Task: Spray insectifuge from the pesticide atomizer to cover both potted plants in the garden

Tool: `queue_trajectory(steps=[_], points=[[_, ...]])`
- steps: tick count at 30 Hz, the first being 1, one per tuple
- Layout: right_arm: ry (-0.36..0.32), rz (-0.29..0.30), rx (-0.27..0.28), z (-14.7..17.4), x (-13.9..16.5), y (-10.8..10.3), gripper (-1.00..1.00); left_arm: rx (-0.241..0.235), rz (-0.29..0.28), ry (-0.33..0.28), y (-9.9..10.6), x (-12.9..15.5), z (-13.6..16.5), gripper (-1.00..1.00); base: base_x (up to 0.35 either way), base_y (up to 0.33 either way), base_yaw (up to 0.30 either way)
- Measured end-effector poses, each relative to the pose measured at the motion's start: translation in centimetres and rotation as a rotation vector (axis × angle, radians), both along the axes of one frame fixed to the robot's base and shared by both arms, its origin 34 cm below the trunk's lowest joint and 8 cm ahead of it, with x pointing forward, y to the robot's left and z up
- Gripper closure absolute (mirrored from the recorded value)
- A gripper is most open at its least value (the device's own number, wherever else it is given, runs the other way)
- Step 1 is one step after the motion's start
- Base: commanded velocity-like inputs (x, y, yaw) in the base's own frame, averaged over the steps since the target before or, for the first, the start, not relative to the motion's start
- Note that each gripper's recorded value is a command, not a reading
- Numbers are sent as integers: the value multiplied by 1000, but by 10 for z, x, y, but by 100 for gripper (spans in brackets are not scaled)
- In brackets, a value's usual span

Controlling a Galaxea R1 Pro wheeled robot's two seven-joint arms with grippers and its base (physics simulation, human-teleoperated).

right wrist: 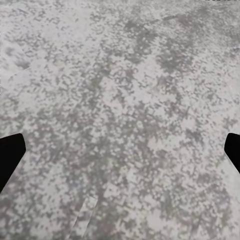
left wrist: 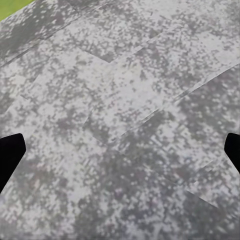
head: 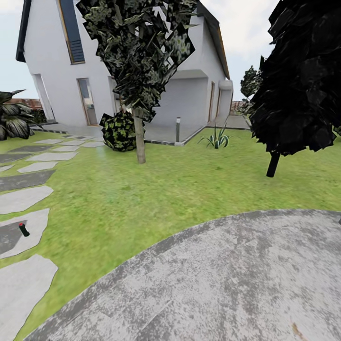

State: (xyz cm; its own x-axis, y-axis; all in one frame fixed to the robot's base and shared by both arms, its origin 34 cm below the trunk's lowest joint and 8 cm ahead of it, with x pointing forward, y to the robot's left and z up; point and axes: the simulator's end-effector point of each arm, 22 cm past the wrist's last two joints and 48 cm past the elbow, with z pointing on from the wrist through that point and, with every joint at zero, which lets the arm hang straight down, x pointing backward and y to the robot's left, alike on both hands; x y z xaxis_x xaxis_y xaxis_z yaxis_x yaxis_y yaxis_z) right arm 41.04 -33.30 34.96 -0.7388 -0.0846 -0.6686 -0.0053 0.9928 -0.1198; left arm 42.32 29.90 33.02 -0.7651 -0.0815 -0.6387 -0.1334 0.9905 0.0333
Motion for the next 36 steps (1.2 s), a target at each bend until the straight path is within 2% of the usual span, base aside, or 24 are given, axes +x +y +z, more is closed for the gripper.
queue_trajectory(steps=[12, 36], points=[[-14, 4, 1, 2, 2, 1, -100, 1, -4, 0, -1, 0, 0, -100, 0, 0, 22], [-14, 5, 0, 2, 2, 1, -100, 1, -6, -1, 0, 0, 0, -100, 0, 0, 271]])
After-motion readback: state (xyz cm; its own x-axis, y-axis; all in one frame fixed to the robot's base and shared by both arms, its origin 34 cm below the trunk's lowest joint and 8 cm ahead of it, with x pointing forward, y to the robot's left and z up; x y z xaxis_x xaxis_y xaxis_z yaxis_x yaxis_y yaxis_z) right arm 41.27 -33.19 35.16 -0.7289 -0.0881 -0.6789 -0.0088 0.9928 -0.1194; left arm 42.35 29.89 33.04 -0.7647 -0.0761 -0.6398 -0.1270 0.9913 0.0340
